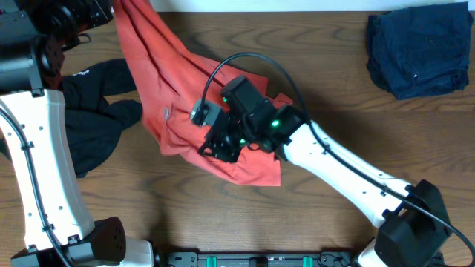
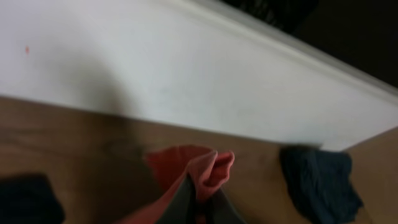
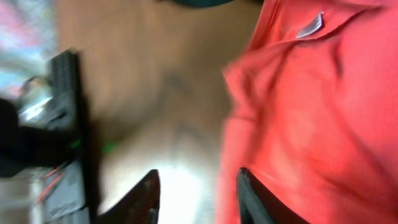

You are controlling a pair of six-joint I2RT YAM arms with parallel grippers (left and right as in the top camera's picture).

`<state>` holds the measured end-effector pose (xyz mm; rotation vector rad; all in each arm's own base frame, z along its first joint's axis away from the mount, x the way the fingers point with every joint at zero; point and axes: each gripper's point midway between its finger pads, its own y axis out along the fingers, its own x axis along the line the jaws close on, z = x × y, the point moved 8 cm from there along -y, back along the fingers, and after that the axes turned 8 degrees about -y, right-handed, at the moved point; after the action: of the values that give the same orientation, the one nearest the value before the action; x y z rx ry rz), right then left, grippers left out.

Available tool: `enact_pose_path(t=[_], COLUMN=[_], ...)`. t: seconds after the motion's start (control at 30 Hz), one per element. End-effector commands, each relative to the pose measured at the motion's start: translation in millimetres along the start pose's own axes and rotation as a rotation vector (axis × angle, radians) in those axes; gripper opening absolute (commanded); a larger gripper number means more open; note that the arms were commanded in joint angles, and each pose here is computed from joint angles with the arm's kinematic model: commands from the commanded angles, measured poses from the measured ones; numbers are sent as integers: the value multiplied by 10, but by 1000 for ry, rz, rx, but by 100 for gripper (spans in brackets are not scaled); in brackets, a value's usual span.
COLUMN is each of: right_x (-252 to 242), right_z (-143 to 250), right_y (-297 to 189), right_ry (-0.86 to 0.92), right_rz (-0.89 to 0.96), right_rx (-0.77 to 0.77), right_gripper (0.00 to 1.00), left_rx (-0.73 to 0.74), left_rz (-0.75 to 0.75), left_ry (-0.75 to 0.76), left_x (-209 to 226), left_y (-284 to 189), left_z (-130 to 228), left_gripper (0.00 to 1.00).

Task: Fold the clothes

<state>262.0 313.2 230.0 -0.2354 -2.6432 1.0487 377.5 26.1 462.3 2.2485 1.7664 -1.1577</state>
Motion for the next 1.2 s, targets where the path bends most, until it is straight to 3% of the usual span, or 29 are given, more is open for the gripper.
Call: enact_pose_path(t=[0.0,0.1,0.2,0.47,0.67,1.17], right_x=[-315,-655,-923,-1611,-2077,-2310], right_z=[-96,-76,-19,363,708,1125], right_y=[-460,-698,-791,-635,-411,126], right_ry=[26,82,116,289,489,628], right_rz=[216,427,536,627,654,593], right_rx=[-83,-107,-115,-86,-113,-69], right_gripper=[44,60,66,66,57,67], left_rx=[8,38,55,148,177,239], left_rz=[3,-73,-137,-258,-343,-360], left_ry=[71,50,49,41,33,22], left_x=[-37,53,123,266,352,409], left_y=[-94,-98,-108,-154,-191,-154], left_z=[15,84,128,303,367,463], left_gripper=[6,6,6,6,6,6])
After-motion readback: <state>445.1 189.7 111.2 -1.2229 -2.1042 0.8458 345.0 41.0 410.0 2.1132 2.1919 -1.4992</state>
